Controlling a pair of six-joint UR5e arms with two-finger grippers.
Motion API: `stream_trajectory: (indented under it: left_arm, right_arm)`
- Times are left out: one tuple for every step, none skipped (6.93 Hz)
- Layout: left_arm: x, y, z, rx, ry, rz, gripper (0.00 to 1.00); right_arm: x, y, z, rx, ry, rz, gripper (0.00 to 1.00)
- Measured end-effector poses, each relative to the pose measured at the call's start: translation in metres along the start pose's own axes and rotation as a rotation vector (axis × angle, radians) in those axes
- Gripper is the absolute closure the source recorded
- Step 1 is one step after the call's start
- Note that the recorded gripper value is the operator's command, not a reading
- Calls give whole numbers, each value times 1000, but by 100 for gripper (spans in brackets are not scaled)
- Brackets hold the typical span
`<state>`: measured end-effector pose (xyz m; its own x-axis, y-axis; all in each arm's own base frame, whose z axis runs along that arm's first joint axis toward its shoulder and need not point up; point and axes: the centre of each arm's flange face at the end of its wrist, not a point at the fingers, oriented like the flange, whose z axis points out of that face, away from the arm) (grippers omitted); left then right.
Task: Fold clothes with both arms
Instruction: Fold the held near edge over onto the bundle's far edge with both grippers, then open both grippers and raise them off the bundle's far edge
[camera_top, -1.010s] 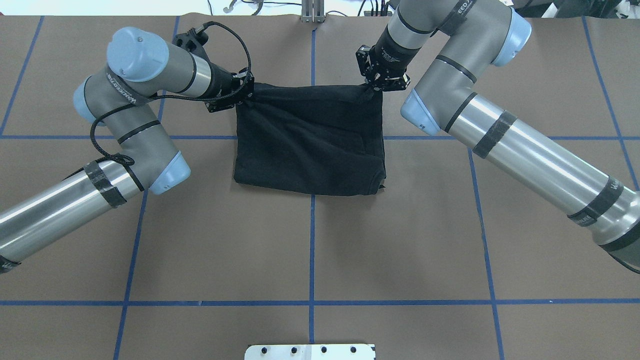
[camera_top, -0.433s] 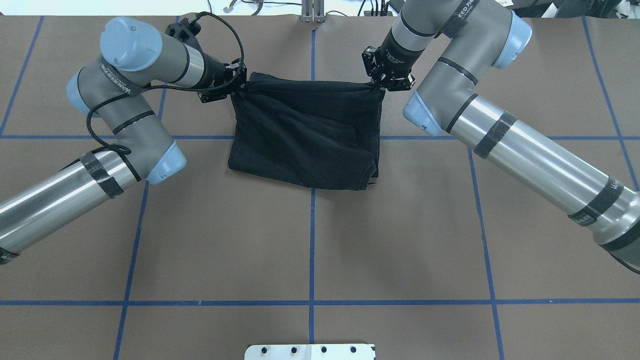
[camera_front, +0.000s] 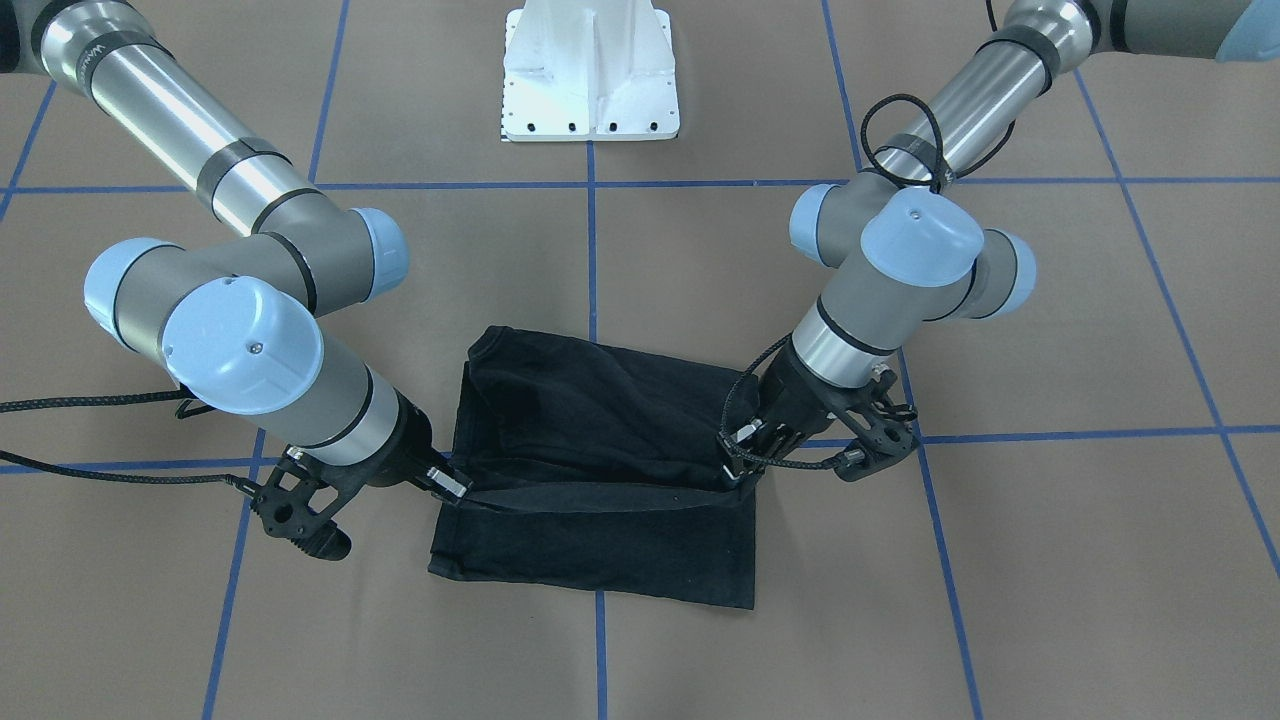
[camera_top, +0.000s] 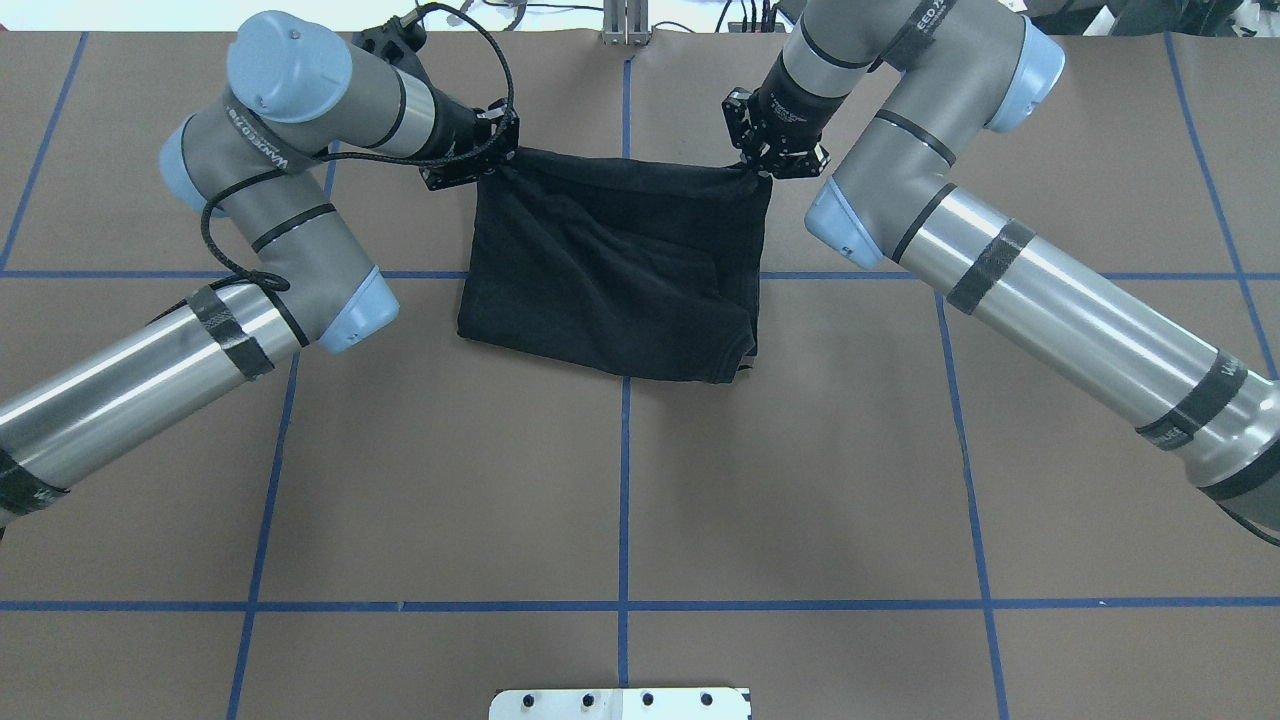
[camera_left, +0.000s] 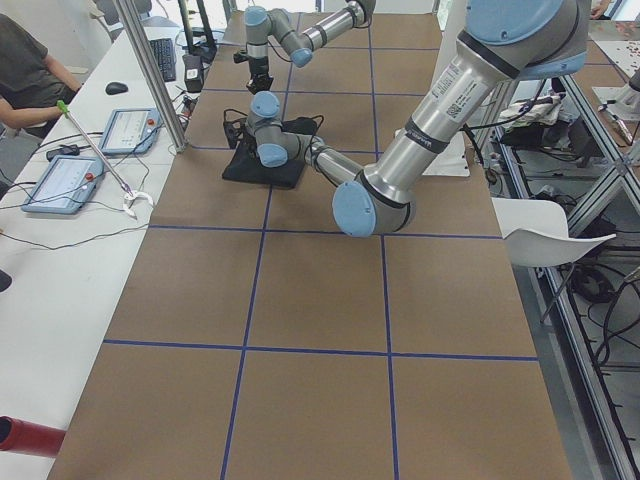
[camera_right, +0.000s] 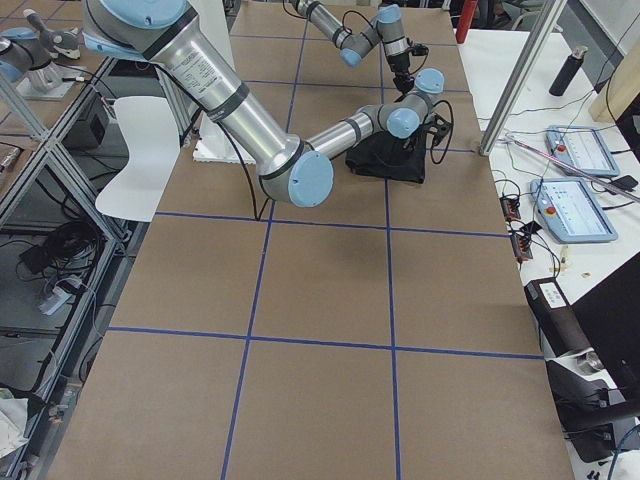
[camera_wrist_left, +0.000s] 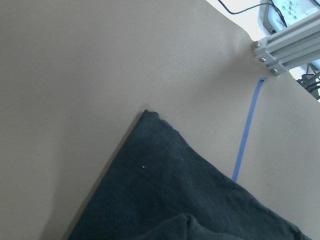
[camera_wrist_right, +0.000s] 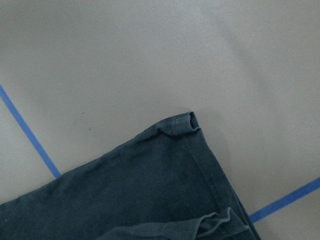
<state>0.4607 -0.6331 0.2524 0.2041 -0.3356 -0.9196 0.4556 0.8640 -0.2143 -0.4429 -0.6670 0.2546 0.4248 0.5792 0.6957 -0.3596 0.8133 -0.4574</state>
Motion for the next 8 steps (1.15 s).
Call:
stream_trajectory:
  left_arm:
    - [7,-2,7,2,-8,-4,100]
    - [9,-5,12,4,-16,-7,34]
    - [8,-9,14,10,-25,-12,0]
    - [8,-17,14,20,-32,-24,0]
    - [9,-28,9,36,-31,-47,0]
    - [11,-41,2,53,-27,-69,0]
    - [10,-53,-2,66,-27,-79,0]
    - [9,-60,-5,74,-29,-82,0]
  right_arm:
    - [-1,1,-1,-1,-2,-1,92]
    - [-2,1,-2,-2,-4,-1,5]
    - [-3,1,-4,-2,-6,0,1]
    - [-3,-3,-7,-2,-8,6,1]
    - [-2,-12,-17,-15,-15,19,1]
    - [-1,-22,-30,-38,-24,31,1]
    - [-1,-26,-39,-58,-32,36,1]
    - [-3,-19,-39,-73,-36,25,1]
